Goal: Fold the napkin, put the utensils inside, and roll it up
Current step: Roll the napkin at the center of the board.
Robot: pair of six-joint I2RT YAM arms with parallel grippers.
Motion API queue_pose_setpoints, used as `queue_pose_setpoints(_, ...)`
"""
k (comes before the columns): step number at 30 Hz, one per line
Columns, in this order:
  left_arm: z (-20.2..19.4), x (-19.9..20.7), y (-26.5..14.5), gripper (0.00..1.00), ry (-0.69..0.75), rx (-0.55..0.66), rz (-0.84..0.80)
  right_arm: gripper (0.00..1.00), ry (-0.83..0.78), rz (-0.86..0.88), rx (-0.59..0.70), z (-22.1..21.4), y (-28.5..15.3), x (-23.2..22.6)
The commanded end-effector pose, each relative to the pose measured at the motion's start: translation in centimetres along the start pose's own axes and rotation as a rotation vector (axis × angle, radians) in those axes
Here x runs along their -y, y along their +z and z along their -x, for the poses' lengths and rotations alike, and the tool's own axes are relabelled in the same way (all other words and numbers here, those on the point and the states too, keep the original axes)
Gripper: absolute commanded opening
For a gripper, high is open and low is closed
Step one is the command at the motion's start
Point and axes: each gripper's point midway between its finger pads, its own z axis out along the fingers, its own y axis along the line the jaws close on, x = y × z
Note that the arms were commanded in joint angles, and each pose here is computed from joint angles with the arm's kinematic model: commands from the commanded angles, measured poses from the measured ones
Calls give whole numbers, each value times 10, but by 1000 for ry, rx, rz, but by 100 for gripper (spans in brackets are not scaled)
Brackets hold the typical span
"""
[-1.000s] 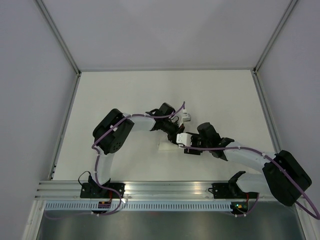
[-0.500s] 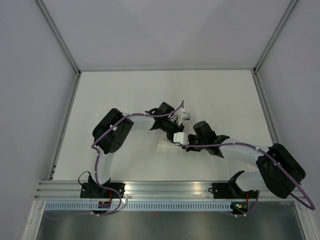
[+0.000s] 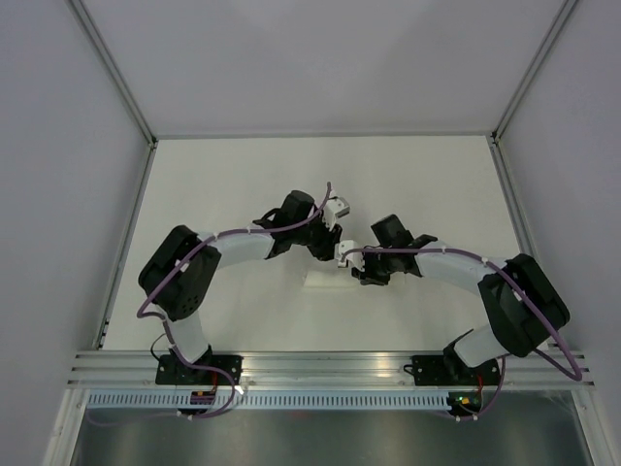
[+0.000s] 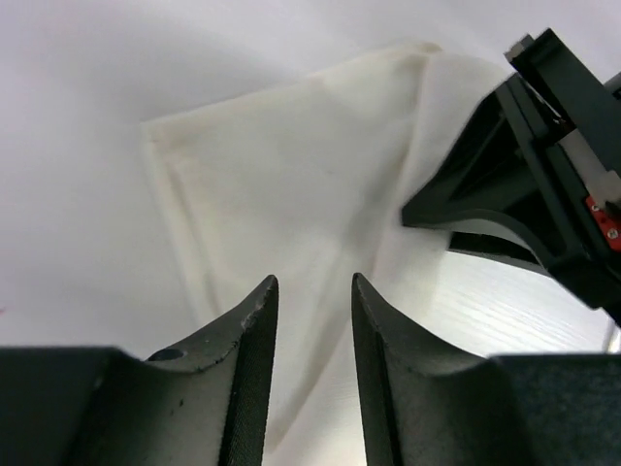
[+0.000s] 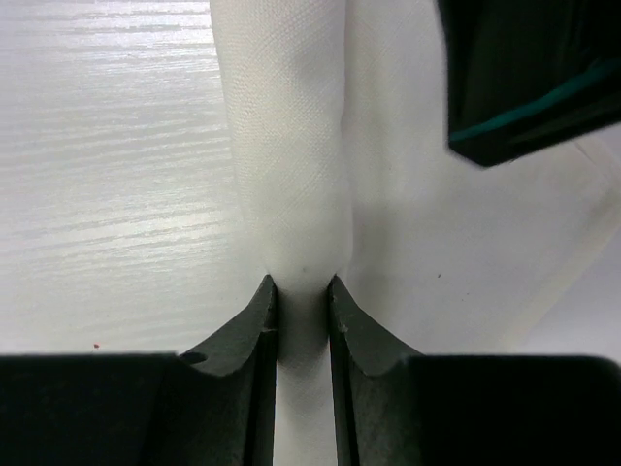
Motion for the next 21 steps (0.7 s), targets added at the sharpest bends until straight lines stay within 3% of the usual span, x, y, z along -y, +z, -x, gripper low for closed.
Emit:
queue_pose_setpoints(1, 50, -26, -30, 42, 61, 212, 229, 12, 108, 218, -71, -24, -4, -36)
queue_pose_setpoints(6, 62, -51, -80, 43, 29, 401, 512, 12, 193, 357, -91, -24, -4, -32)
queue_pose_setpoints(11, 76, -33, -120, 47, 72, 575, 551, 11, 267, 439, -107, -28, 5, -22)
queue_pose_setpoints(21, 52, 25, -93, 57, 466, 464, 531, 11, 354, 494, -148, -44, 24, -10)
